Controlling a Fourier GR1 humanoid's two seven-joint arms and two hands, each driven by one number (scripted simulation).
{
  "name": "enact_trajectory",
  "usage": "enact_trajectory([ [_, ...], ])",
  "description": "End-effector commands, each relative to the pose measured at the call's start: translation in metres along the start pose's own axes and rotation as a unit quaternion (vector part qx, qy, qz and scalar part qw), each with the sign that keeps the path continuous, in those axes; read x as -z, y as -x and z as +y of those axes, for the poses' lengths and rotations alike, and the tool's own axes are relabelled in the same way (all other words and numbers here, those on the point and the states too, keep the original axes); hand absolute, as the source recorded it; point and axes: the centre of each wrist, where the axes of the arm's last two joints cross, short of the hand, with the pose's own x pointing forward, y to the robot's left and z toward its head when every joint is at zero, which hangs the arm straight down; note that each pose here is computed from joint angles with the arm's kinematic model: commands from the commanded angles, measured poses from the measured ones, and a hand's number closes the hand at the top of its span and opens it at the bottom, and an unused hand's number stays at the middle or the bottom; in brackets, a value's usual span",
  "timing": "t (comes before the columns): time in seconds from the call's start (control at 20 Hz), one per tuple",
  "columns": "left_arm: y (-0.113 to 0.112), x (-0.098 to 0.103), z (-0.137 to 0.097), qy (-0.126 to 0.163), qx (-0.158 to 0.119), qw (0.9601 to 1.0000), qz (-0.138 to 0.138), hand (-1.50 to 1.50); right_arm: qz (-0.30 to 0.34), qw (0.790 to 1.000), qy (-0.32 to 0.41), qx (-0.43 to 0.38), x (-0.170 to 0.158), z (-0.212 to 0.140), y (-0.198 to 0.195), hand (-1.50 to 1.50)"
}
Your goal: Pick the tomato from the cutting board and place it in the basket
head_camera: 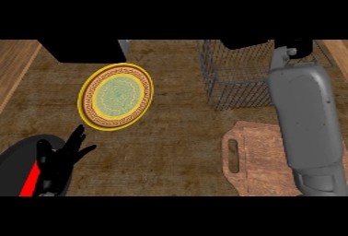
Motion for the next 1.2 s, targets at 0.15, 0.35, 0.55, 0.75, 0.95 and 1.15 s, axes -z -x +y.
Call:
enact_trajectory([
  [0.15,0.021,-0.006,-0.014,0.004,0.005,0.9987,0.050,0.00,0.015,1.000,-0.001,0.021,0.014,0.015,0.062,1.50],
  [0.35,0.017,-0.013,0.008,-0.005,0.010,0.9984,0.056,0.00,0.008,1.000,-0.002,0.025,0.030,-0.007,0.083,1.50],
  [0.55,0.018,-0.001,-0.017,0.005,0.011,0.9986,0.052,0.00,0.044,0.991,0.037,-0.117,0.034,-0.013,0.100,1.50],
  [0.75,0.014,-0.014,0.008,0.002,0.008,0.9985,0.054,0.00,0.028,0.989,0.019,-0.143,0.044,-0.016,0.110,-1.50],
  [0.95,0.015,0.001,-0.013,0.007,0.007,0.9989,0.046,0.00,0.005,0.991,0.044,-0.122,0.058,-0.033,0.117,-1.50],
  [1.15,0.024,0.000,-0.020,-0.002,0.005,0.9988,0.049,0.00,-0.005,0.995,0.058,-0.085,0.046,-0.051,0.102,-1.50],
])
